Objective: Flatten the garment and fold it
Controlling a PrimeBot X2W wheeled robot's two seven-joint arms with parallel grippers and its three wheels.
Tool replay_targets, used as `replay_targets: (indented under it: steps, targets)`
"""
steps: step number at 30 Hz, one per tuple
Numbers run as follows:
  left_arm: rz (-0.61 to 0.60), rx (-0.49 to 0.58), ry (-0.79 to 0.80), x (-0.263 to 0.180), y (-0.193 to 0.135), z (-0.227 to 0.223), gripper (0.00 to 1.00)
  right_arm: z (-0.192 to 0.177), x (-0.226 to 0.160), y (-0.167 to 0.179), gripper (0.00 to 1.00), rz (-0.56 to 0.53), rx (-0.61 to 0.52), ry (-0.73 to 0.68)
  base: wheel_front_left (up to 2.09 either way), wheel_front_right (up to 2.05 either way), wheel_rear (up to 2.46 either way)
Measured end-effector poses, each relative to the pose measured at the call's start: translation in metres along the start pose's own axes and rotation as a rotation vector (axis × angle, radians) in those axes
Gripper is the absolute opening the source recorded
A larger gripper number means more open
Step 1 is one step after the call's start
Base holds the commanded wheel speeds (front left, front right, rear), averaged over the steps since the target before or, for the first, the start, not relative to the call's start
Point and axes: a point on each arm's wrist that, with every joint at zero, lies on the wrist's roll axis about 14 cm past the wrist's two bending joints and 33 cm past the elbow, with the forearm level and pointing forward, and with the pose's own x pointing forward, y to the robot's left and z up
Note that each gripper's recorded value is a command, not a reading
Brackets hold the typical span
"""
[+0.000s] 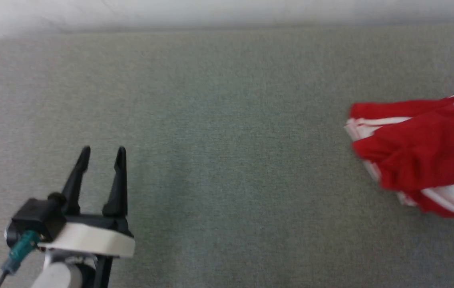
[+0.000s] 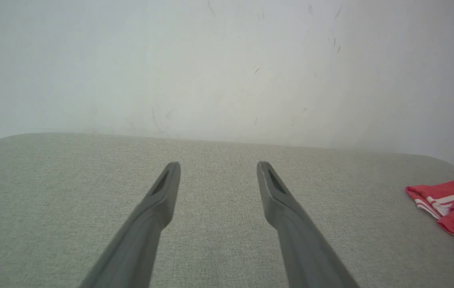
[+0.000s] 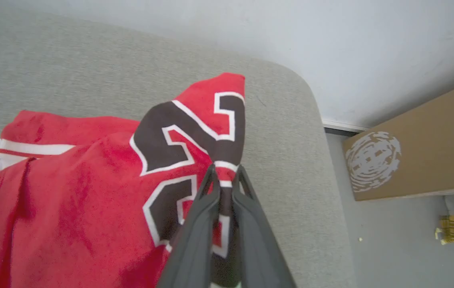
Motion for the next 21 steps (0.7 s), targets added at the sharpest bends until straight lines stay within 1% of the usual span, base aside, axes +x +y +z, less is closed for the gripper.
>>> replay_targets:
  steps: [4, 6, 8, 11, 16, 21]
  targets:
    - [-0.045, 0.027, -0.052, 0.03, -0.008, 0.008, 1.0, 0.0, 0.01, -0.046, 0.0, -0.117, -0.087, 0.039, 0.0, 0.0, 0.0]
    - [-0.062, 0.048, -0.07, 0.043, -0.01, 0.009, 1.0, -0.001, 0.014, -0.064, 0.0, -0.164, -0.115, 0.056, 0.0, 0.0, 0.0]
    - [-0.072, 0.053, -0.082, 0.054, -0.011, 0.008, 1.0, -0.003, 0.019, -0.081, 0.0, -0.213, -0.173, 0.081, 0.0, 0.0, 0.0]
    - [-0.092, 0.066, -0.098, 0.068, -0.013, 0.004, 1.0, -0.013, 0.026, -0.105, 0.0, -0.271, -0.224, 0.128, 0.0, 0.0, 0.0]
    - [-0.128, 0.088, -0.114, 0.087, -0.019, -0.007, 1.0, -0.041, 0.041, -0.128, 0.0, -0.33, -0.262, 0.215, 0.0, 0.0, 0.0]
    - [-0.152, 0.107, -0.129, 0.1, -0.022, -0.017, 1.0, -0.065, 0.057, -0.131, 0.0, -0.34, -0.285, 0.267, 0.0, 0.0, 0.0]
